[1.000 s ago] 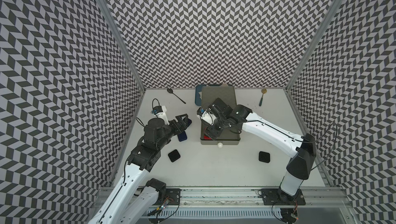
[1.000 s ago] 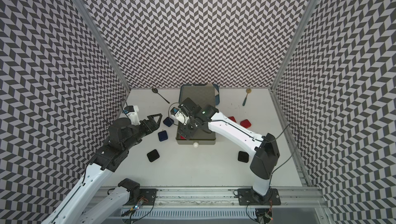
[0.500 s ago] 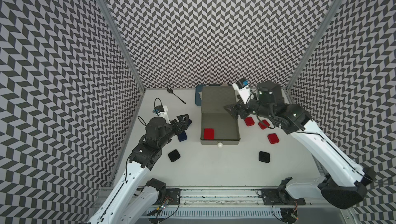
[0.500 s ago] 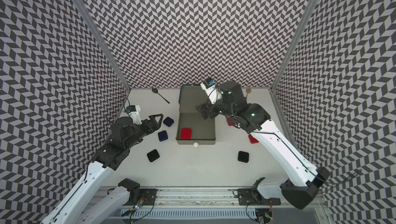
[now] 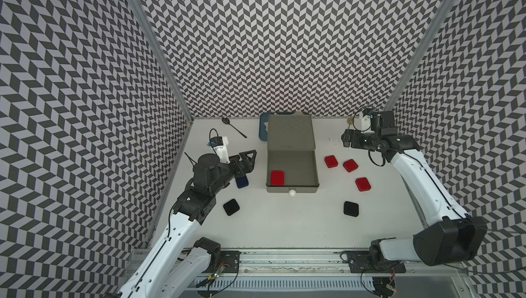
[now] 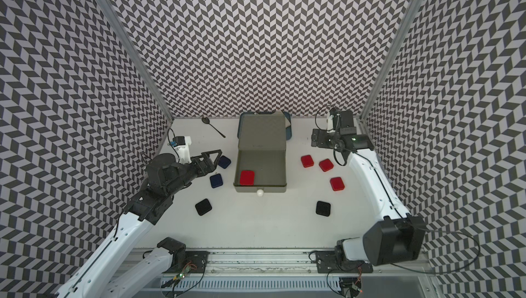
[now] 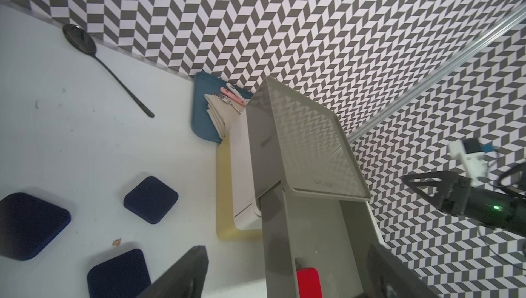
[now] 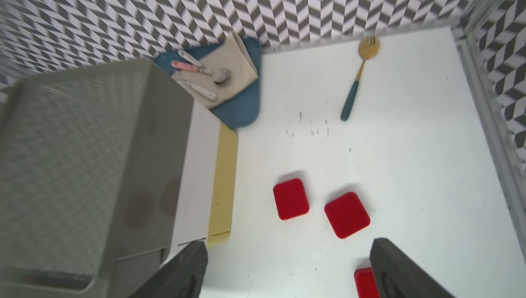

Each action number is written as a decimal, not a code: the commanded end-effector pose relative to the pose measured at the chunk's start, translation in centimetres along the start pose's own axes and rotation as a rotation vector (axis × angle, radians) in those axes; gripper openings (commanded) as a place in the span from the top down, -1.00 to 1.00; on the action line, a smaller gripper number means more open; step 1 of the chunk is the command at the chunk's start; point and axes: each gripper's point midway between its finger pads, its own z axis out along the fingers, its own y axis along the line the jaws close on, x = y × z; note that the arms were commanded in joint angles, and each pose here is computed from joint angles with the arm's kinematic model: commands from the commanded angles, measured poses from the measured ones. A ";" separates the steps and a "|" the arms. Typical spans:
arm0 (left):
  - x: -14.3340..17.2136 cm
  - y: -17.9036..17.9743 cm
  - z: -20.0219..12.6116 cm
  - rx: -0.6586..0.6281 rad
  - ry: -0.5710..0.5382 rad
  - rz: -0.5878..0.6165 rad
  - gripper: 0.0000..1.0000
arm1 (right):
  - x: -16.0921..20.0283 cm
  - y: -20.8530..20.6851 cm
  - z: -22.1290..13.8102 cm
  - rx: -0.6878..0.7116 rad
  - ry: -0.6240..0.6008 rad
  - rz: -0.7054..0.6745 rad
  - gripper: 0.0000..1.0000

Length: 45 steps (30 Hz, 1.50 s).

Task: Place the brooch boxes into the drawer by color
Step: Pick up the brooch box from the center of the board.

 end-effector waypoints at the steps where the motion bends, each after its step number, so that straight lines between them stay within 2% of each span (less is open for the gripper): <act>1: -0.1 -1.0 0.4 0.055 0.009 0.033 -0.84 | 0.6 0.1 2.0 -0.012 0.044 -0.017 -0.87; 8: 0.5 -1.0 0.2 0.082 0.003 0.007 -0.85 | 3.6 -0.1 7.8 -0.021 0.249 -0.100 -0.84; 16: 1.0 -0.6 0.2 0.072 0.017 0.005 -0.84 | 3.1 -0.4 11.0 -0.007 0.277 -0.167 -0.82; 25: 1.1 -0.2 0.3 0.063 0.010 0.003 -0.84 | 5.8 0.2 15.0 0.036 0.383 -0.228 -0.83; 30: 1.3 0.0 0.2 0.055 0.011 0.007 -0.85 | 5.1 -0.2 15.6 0.066 0.373 -0.232 -0.85; 45: 1.6 0.5 0.9 0.046 0.016 0.008 -0.85 | 8.1 -0.5 17.8 0.056 0.466 -0.218 -0.77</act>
